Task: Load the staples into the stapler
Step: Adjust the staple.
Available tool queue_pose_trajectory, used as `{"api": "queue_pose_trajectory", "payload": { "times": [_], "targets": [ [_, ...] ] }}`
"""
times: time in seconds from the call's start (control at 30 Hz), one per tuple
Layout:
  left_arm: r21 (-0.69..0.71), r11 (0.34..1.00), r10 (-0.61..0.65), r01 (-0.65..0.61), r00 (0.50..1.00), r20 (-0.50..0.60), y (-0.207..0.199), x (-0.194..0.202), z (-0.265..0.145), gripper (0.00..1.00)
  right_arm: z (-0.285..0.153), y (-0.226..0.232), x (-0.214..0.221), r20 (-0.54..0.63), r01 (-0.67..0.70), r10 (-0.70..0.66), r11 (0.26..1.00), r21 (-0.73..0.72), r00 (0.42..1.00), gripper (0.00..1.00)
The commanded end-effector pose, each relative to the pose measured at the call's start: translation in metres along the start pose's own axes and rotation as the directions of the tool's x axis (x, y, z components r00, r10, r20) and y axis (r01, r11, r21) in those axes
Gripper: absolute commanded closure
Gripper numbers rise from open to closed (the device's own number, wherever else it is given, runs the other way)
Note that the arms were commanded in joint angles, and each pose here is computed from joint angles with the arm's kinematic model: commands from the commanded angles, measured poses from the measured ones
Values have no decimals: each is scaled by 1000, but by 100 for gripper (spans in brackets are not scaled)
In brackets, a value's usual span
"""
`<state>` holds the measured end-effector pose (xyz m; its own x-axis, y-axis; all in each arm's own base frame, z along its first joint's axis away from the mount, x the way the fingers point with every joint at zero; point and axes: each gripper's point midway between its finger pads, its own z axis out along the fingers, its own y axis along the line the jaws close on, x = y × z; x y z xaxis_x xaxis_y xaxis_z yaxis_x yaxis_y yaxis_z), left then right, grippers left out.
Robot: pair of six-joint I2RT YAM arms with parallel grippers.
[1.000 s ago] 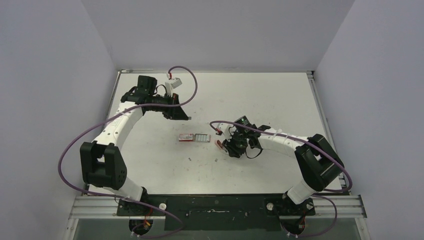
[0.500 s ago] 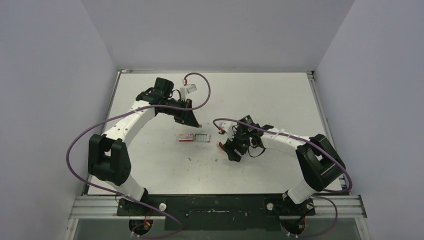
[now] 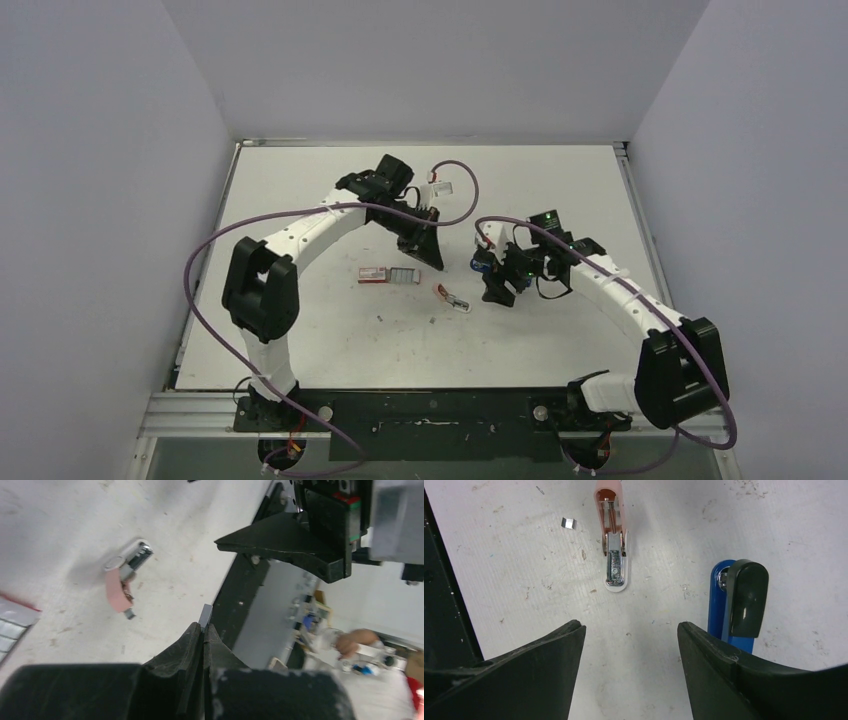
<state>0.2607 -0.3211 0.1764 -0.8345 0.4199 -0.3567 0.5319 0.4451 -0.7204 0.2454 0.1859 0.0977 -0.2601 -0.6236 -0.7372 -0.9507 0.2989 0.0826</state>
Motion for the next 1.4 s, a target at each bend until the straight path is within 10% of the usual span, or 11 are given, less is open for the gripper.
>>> {"api": "queue_pose_trajectory", "payload": {
  "times": [0.0, 0.37, 1.37],
  "targets": [
    [203, 972, -120, 120, 993, -13, -34, -19, 4, 100, -25, 5, -32, 83, 108, -106, 994, -18, 991, 34],
    [474, 846, -287, 243, 958, 20, -66, -46, 9, 100, -56, 4, -89, 232, 263, -283, 958, 112, 931, 46],
    [517, 827, -259, 220, 966, 4, -74, -32, 15, 100, -62, 15, -123, 296, 332, -348, 938, 103, 890, 56]
  ]
}}
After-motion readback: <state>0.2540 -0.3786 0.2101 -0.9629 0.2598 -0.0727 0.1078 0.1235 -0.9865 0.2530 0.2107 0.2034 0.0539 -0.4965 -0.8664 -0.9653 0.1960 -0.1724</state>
